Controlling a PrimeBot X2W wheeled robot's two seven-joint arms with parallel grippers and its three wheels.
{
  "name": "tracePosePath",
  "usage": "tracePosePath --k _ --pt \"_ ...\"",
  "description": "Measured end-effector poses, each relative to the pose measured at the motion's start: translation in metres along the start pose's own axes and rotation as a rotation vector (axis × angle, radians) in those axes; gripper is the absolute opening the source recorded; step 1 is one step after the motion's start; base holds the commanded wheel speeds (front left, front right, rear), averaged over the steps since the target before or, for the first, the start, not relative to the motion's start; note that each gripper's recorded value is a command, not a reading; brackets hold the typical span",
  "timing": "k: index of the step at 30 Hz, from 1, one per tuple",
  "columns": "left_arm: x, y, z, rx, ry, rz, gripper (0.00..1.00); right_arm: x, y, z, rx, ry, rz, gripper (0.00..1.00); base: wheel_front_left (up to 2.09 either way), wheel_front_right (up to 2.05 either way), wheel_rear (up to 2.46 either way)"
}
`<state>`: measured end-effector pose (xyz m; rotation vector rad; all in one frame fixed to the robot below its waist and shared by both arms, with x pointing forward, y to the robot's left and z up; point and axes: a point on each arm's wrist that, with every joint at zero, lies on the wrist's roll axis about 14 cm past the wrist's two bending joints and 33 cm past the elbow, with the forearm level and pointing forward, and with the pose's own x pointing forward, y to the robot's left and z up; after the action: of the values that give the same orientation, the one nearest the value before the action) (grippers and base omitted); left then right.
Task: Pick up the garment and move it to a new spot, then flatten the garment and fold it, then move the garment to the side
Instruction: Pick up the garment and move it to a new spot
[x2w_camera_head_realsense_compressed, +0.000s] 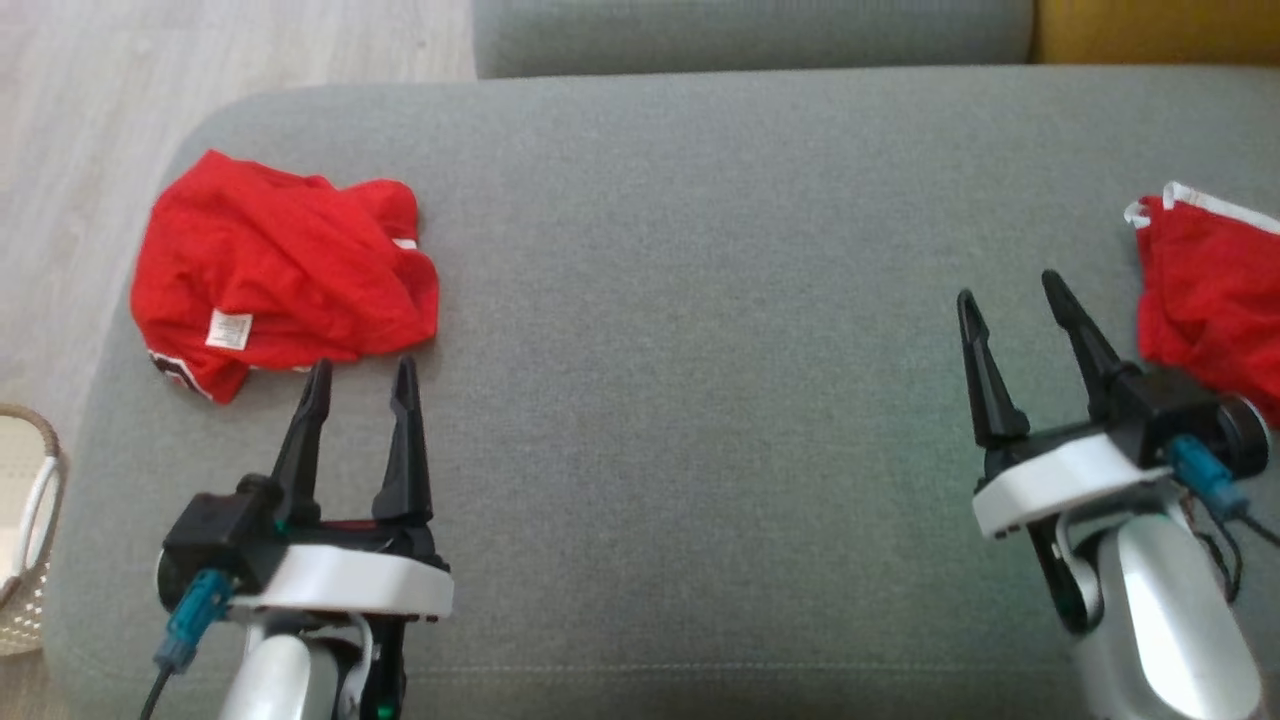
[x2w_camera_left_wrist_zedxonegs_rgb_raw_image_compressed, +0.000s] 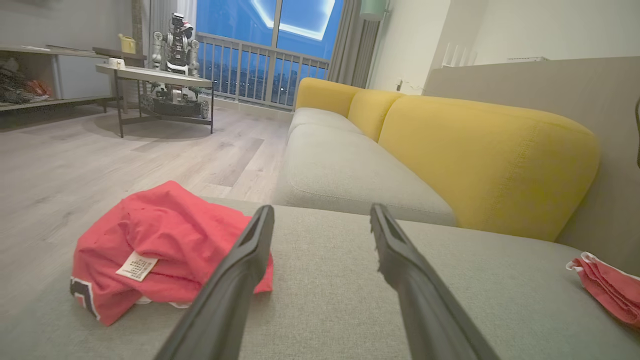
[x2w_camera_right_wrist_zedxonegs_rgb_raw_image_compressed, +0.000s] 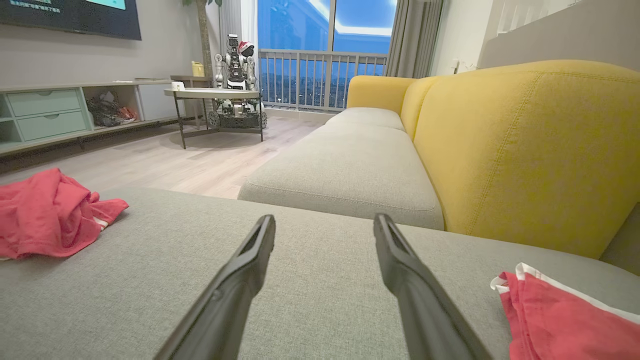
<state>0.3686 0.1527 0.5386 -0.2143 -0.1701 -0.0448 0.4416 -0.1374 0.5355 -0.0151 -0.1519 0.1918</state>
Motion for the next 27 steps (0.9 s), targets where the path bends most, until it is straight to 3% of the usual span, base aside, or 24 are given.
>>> tracePosePath --k 10,27 --pt "-0.01 0.005 0.002 0.002 -0.002 0.02 1.0 -0.023 0.001 -0.006 0.028 0.019 -0.014 1.0 0.0 0.0 0.0" --pt "-0.002 -0.002 -0.008 -0.004 0.023 0.0 1.0 -0.023 -0.004 -0.014 0.037 0.036 -0.029 1.0 0.0 0.0 0.0"
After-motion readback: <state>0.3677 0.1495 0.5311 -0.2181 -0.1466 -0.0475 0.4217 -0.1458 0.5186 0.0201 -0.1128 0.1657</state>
